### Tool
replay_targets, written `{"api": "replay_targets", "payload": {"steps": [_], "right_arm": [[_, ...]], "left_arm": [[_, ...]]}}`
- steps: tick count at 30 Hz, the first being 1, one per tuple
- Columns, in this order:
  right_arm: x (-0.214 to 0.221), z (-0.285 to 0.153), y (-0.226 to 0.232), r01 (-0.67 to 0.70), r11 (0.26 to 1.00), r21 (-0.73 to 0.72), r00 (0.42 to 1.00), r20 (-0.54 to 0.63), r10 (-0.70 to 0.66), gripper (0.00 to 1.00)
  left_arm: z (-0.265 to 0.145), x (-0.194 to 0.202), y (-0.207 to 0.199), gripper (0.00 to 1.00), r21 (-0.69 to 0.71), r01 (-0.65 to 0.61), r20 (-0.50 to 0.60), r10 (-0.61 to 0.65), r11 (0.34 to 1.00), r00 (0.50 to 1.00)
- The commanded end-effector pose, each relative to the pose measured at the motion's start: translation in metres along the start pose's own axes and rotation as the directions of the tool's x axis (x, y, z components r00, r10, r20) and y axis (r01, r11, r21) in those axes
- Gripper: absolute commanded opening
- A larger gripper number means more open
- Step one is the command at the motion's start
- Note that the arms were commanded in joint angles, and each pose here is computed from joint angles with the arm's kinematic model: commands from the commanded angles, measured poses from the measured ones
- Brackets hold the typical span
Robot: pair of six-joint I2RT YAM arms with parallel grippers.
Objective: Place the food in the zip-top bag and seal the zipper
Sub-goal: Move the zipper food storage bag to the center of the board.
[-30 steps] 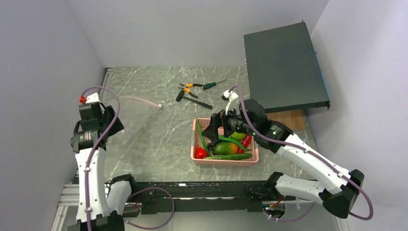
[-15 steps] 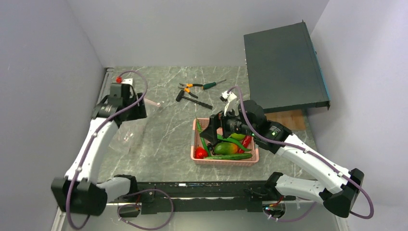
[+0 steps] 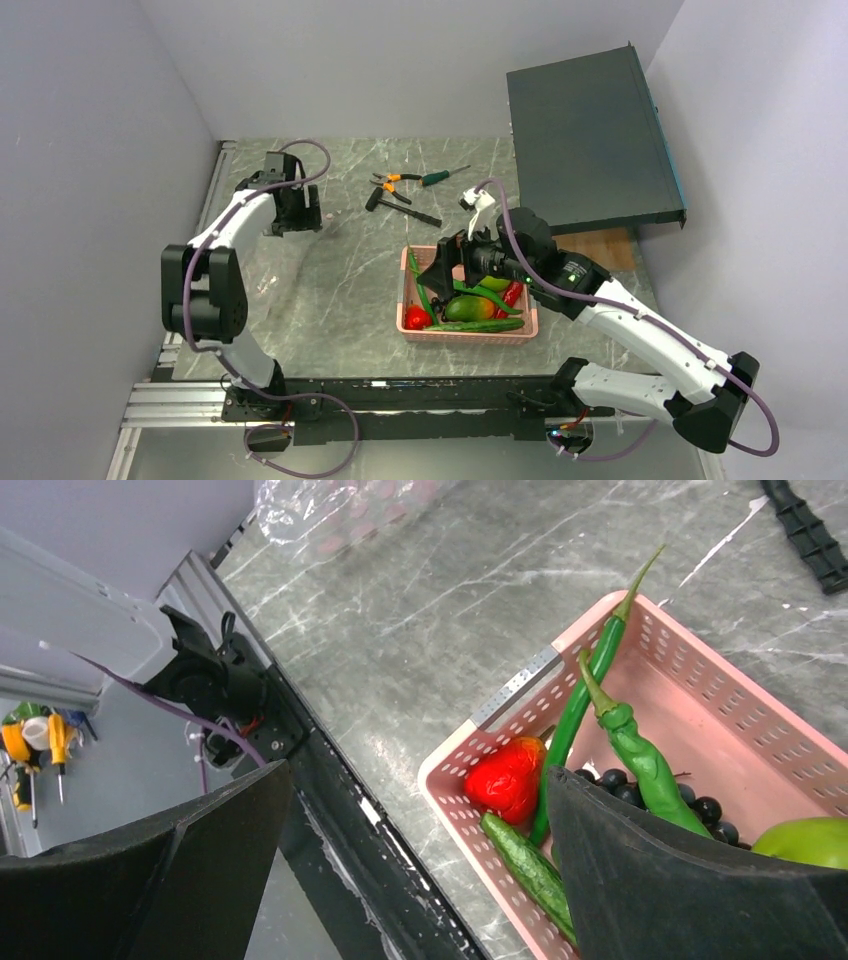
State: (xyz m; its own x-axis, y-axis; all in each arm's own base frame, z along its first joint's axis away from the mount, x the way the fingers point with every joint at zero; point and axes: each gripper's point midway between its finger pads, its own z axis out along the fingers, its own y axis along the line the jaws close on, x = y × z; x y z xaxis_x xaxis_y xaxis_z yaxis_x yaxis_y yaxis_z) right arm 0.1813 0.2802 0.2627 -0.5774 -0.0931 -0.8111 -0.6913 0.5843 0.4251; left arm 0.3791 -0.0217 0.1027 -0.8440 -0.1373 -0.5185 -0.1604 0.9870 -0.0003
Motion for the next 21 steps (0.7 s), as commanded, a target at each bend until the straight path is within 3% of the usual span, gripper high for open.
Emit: {"api": "replay_targets", "payload": {"steps": [1, 7, 10, 14, 17, 21], "right_arm": [[-0.03, -0.007, 0.003, -0.013, 0.999, 0.037, 0.997, 0.076, 0.011, 1.0], [-0.037, -0.001, -0.013, 0.001, 0.993, 0.12, 0.994, 0.105, -0.014, 1.0], [-0.036, 0.005, -0.001, -0.002, 0.999, 0.038, 0.991, 0.132, -0.003, 1.0], [-0.019, 0.017, 0.006, -0.003, 0.999, -0.049, 0.99, 0.143, 0.01, 1.0], [-0.015, 0.027, 0.013, 0.014, 0.997, -0.07, 0.993, 0.116, -0.006, 1.0], [-0.003, 0.047, 0.015, 0.015, 1.0, -0.019, 0.999, -0.031, -0.015, 1.0]], "left_arm": [[0.018, 0.003, -0.016, 0.86, 0.169, -0.007, -0.056, 0.016, 0.986, 0.998], [0.006, 0.079, -0.036, 0.84, 0.305, 0.145, -0.26, -0.064, 0.941, 0.963], [-0.022, 0.106, -0.048, 0.87, 0.371, 0.221, -0.258, -0.129, 0.902, 0.957], [-0.054, 0.136, -0.064, 0.87, 0.485, 0.277, -0.208, -0.197, 0.83, 0.958], [-0.079, 0.161, -0.058, 0.87, 0.481, 0.264, -0.188, -0.196, 0.836, 0.962], [-0.133, 0.129, -0.052, 0.9, 0.531, 0.188, 0.022, -0.235, 0.826, 0.972]]}}
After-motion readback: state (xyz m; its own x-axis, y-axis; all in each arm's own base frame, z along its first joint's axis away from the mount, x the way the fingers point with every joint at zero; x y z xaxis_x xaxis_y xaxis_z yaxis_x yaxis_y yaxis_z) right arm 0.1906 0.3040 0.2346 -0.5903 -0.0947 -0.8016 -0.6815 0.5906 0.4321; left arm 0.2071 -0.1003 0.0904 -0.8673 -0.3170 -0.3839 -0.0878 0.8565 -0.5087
